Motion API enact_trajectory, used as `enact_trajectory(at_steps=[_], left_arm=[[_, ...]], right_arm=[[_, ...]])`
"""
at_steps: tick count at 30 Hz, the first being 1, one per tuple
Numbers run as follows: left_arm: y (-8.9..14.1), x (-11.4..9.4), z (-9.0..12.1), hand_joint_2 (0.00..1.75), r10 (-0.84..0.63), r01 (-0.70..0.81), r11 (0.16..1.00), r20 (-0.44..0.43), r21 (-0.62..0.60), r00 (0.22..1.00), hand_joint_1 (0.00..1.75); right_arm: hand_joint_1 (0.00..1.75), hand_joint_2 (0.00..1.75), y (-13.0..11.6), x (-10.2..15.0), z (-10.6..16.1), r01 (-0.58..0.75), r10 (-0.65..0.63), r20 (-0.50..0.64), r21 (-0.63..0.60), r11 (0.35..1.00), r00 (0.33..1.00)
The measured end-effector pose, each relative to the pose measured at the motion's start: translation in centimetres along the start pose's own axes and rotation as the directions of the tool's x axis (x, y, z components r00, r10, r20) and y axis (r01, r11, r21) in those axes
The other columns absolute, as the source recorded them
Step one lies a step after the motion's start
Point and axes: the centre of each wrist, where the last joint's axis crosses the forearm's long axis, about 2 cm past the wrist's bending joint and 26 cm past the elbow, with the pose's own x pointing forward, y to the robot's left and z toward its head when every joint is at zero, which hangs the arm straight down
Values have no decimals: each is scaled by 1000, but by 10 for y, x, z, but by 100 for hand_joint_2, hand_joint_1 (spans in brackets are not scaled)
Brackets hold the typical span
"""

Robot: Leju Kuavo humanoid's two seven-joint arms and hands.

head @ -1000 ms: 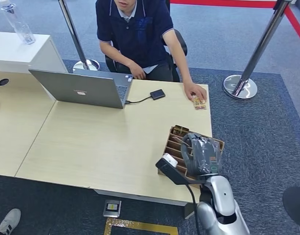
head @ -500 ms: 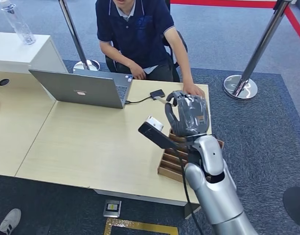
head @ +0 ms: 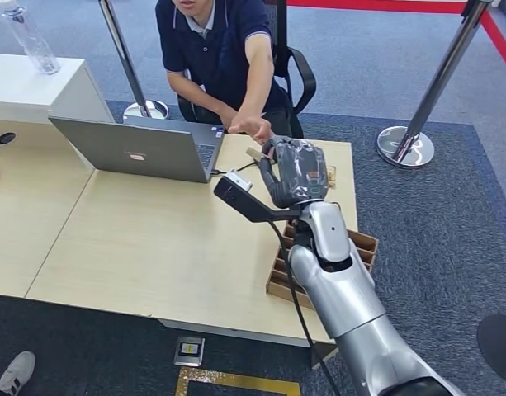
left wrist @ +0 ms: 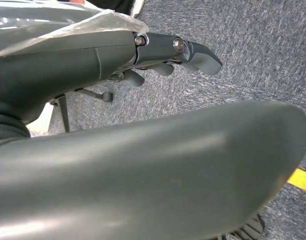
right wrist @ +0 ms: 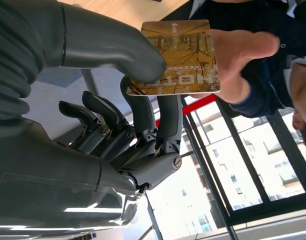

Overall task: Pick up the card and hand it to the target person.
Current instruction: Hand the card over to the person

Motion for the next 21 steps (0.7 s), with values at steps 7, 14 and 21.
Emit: enact_trajectory(at_steps=[7, 14, 21], left_arm=[[0, 0, 0, 0, -8, 8, 1000, -1, -2, 1000, 0], [0, -1, 0, 0, -23, 23, 1000, -6, -4, 1000, 0], [1, 0, 0, 0, -38, 38, 999, -3, -8, 999, 0]], right_arm=[[175, 175, 10, -4, 7, -17, 18, -33, 27, 1000, 999], [175, 175, 14, -4, 10, -33, 35, -43, 40, 999, 998], [0, 175, 18, -4, 16, 4, -3, -39, 34, 999, 999]])
